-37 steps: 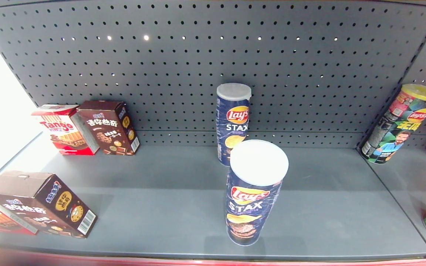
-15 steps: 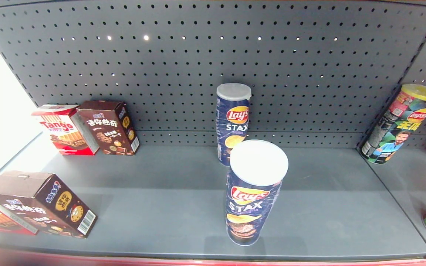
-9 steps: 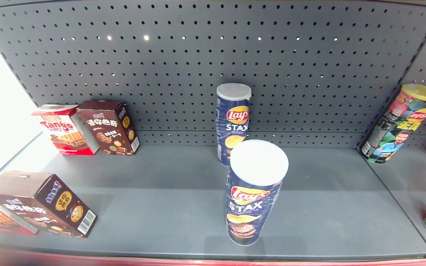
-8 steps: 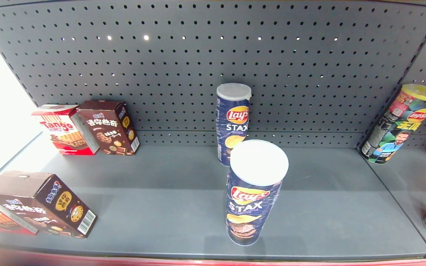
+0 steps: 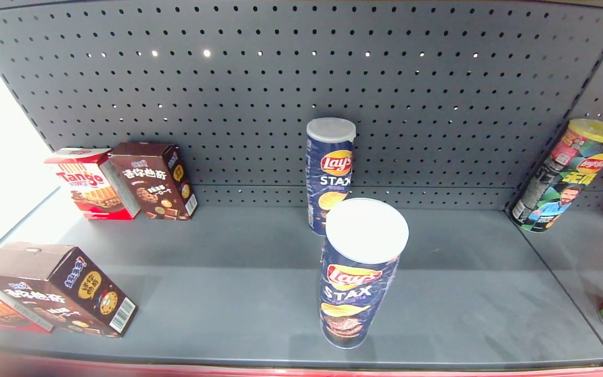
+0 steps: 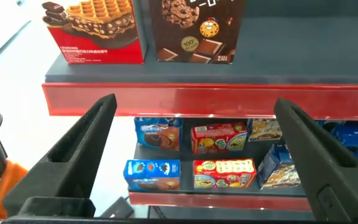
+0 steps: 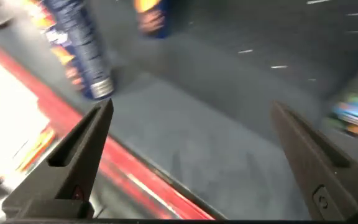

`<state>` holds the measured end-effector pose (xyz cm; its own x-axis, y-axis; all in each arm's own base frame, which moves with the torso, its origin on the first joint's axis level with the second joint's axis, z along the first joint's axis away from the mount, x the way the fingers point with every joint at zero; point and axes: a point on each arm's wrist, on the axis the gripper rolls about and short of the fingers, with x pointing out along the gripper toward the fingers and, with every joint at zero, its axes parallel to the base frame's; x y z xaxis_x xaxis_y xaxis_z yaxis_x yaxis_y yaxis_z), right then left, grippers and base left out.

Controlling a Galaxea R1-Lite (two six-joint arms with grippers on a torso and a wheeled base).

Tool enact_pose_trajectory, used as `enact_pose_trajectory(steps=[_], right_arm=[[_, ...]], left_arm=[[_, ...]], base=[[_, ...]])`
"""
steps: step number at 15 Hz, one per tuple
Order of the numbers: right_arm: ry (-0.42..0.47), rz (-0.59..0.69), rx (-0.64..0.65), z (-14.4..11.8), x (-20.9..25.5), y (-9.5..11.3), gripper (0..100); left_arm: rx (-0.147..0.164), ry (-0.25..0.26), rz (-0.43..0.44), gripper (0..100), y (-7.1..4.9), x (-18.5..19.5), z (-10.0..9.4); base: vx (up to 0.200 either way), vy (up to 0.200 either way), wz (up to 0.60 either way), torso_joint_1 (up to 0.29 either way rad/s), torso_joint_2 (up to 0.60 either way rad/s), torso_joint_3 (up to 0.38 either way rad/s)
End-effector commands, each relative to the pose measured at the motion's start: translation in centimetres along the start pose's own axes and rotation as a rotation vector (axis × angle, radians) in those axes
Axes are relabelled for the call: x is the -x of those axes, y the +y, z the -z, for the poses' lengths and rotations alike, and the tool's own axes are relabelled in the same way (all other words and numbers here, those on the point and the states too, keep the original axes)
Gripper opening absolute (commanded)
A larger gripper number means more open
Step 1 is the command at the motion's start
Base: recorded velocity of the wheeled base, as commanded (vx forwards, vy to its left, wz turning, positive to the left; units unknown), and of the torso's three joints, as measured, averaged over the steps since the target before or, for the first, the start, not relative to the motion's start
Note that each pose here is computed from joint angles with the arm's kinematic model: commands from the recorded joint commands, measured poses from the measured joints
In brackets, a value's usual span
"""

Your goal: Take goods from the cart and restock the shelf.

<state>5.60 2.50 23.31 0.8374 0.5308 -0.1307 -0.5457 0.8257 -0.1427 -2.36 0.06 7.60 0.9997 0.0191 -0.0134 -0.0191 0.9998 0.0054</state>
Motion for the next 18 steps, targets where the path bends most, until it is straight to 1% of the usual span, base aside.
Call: enact_pose_trajectory(steps=[1,3,4,7,9,15,18], right_arm=[[0.136,-0.156,0.009,-0.2,-4.8,0.8,100],[0.181,-0.211,0.019,0.1,-6.8,1.6,100],[0.19,-0.224,0.023,0.3,-7.7,1.8,100],[0.232,-0.189,0.04,0.6,-9.4,2.4,100],[0.252,-0.197,0.037,0.7,-10.0,2.8,100],[0.28,-0.283,0.057,0.7,-11.3,4.5,100],[0.278,-0.319,0.067,0.0,-13.1,5.5,100]], left_arm=[[0.0,0.0,-0.001,100,0.0,0.0,0.0],[0.0,0.002,-0.001,100,0.0,0.0,0.0],[0.0,0.002,-0.001,100,0.0,0.0,0.0],[0.0,0.0,-0.001,100,0.0,0.0,0.0],[0.0,0.0,-0.001,100,0.0,0.0,0.0],[0.004,0.0,-0.002,100,0.0,0.0,0.0],[0.004,0.0,-0.001,100,0.0,0.0,0.0]], base=[[0.0,0.0,0.0,0.0,0.0,0.0],[0.0,0.0,0.0,0.0,0.0,0.0],[0.0,0.0,0.0,0.0,0.0,0.0],[0.0,0.0,0.0,0.0,0.0,0.0],[0.0,0.0,0.0,0.0,0.0,0.0],[0.0,0.0,0.0,0.0,0.0,0.0],[0.0,0.0,0.0,0.0,0.0,0.0]])
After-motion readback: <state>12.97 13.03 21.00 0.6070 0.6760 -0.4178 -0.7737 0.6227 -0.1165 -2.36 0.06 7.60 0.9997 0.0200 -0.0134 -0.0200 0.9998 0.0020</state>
